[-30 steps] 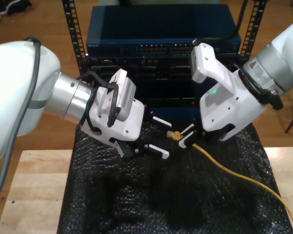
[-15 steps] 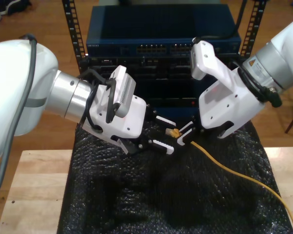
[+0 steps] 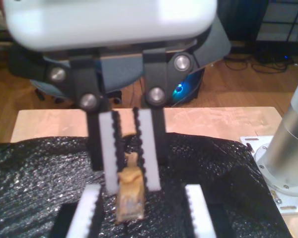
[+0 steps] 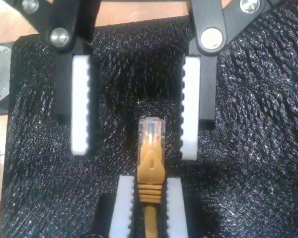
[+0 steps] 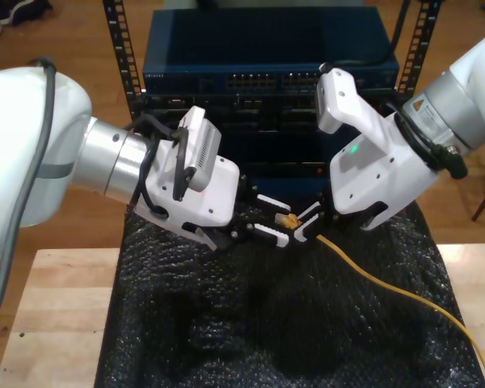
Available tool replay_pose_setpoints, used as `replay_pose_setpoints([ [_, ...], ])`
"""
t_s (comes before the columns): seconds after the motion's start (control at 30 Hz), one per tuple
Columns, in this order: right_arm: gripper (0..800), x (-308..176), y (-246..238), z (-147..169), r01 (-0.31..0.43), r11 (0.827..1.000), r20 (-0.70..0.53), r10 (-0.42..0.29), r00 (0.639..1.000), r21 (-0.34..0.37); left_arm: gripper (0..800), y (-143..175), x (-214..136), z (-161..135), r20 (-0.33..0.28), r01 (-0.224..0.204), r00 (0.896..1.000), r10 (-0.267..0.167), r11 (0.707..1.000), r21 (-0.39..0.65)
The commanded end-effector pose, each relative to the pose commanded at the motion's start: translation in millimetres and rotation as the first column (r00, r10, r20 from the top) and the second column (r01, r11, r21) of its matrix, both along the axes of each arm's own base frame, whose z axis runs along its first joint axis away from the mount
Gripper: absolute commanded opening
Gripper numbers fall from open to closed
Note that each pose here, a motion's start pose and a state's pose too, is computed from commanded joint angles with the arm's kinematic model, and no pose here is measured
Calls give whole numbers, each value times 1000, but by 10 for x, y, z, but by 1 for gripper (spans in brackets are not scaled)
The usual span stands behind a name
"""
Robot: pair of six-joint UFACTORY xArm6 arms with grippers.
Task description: Grab the cable and plug it in
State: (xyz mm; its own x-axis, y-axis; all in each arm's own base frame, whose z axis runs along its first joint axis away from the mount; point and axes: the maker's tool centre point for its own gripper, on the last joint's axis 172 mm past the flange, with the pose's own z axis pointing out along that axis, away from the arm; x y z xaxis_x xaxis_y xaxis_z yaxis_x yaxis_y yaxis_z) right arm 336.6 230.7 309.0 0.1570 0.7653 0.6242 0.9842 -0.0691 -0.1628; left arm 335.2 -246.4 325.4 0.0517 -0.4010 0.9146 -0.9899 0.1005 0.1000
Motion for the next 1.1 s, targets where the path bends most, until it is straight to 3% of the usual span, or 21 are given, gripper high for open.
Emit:
replay_pose_setpoints([
  [0.27, 7, -4, -1, -7, 0, 1000, -2, 0, 1000, 0, 337, -3, 1, -4, -32, -14, 999, 14, 1000, 2],
  [0.63, 8, -4, -1, -7, 1, 1000, -2, -1, 1000, 0, 216, -6, -5, -6, -37, -15, 999, 15, 1000, 0],
  [1.0, 8, -4, -1, -1, 1, 1000, -1, -1, 1000, 0, 151, -1, -5, -11, -47, -20, 999, 20, 1000, 2],
  [1.1, 8, -4, -1, -1, 1, 1000, -1, -1, 1000, 0, 85, 2, -7, -17, -49, -21, 999, 22, 1000, 4],
])
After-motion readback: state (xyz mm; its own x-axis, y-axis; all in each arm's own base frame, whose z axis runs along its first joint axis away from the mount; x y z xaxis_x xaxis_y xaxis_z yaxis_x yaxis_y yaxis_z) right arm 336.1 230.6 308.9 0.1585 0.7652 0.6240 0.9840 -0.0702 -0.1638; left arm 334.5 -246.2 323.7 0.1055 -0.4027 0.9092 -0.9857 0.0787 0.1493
